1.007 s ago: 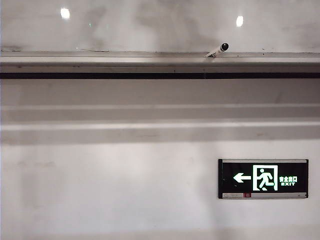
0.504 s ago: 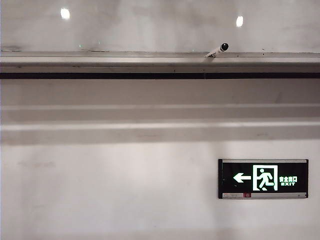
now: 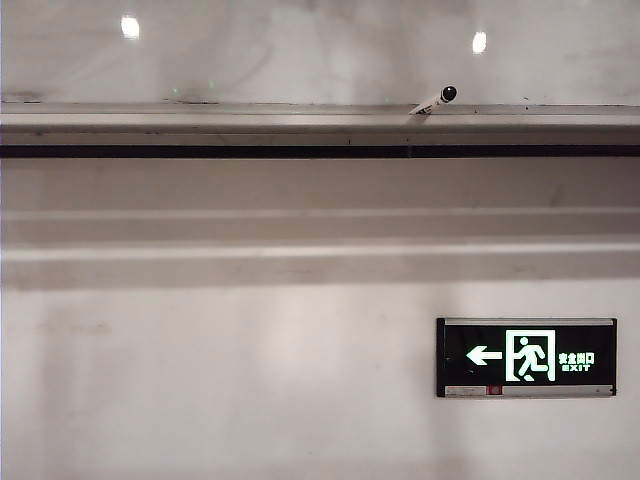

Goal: Wipe the whiteboard clean using the black magnetic whiteboard eraser attached to the whiteboard.

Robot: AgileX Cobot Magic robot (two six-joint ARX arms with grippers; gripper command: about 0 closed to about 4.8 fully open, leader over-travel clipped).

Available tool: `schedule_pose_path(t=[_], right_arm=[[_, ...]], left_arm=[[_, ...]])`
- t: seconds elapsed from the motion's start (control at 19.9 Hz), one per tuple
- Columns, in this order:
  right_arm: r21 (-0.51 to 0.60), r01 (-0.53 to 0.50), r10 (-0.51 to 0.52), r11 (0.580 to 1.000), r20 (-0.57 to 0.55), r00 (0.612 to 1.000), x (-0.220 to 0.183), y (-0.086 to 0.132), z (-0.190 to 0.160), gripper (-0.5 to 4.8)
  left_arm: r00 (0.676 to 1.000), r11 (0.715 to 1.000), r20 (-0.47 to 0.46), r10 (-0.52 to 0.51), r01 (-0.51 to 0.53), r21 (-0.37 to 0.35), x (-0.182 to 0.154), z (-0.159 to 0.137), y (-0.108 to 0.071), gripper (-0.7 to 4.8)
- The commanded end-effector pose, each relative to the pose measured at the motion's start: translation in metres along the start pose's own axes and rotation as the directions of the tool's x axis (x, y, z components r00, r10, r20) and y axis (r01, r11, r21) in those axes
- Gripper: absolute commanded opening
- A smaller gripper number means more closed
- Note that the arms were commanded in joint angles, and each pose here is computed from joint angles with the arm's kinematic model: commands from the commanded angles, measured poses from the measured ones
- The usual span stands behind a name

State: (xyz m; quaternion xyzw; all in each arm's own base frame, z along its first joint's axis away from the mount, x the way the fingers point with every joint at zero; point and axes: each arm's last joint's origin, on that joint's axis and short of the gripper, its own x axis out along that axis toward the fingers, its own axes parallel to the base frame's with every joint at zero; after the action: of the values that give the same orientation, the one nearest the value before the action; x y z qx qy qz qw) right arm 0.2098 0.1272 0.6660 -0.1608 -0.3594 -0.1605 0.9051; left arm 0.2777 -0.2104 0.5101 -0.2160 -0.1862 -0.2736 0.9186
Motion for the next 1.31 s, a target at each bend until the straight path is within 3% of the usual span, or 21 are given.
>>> schedule_pose_path(t=[0.05,0.5,1.11,1.16,1.31], right_arm=[[0.022,0.006,-0.006,1.0,0.004,1.0,-0.003,-0.008,0.007,-0.03],[0.059,-0.009,0.008,0.998,0.016,1.0,-0.009,-0.011,0.016,-0.03],[0.073,-0.042,0.041,0.996,0.004,0.999,-0.014,-0.011,0.022,-0.03],[0.069,-0.047,0.047,0.997,0.005,0.999,-0.014,-0.01,0.022,-0.03],[-0.002,-0.115,0.115,0.993,-0.011,0.993,-0.01,-0.006,0.012,-0.01]], left_arm=[[0.995,0.997,0.057,0.08,-0.08,0.008,0.024,-0.01,-0.002,4.36],[0.984,0.992,0.125,0.13,-0.129,-0.016,0.083,-0.046,0.0,4.36],[0.975,0.984,0.138,0.174,-0.169,-0.048,0.097,-0.069,0.005,4.36],[0.98,0.987,0.119,0.158,-0.156,-0.024,0.096,-0.068,0.003,4.36],[0.988,0.978,0.035,0.15,-0.153,0.142,0.085,-0.045,-0.011,4.36]])
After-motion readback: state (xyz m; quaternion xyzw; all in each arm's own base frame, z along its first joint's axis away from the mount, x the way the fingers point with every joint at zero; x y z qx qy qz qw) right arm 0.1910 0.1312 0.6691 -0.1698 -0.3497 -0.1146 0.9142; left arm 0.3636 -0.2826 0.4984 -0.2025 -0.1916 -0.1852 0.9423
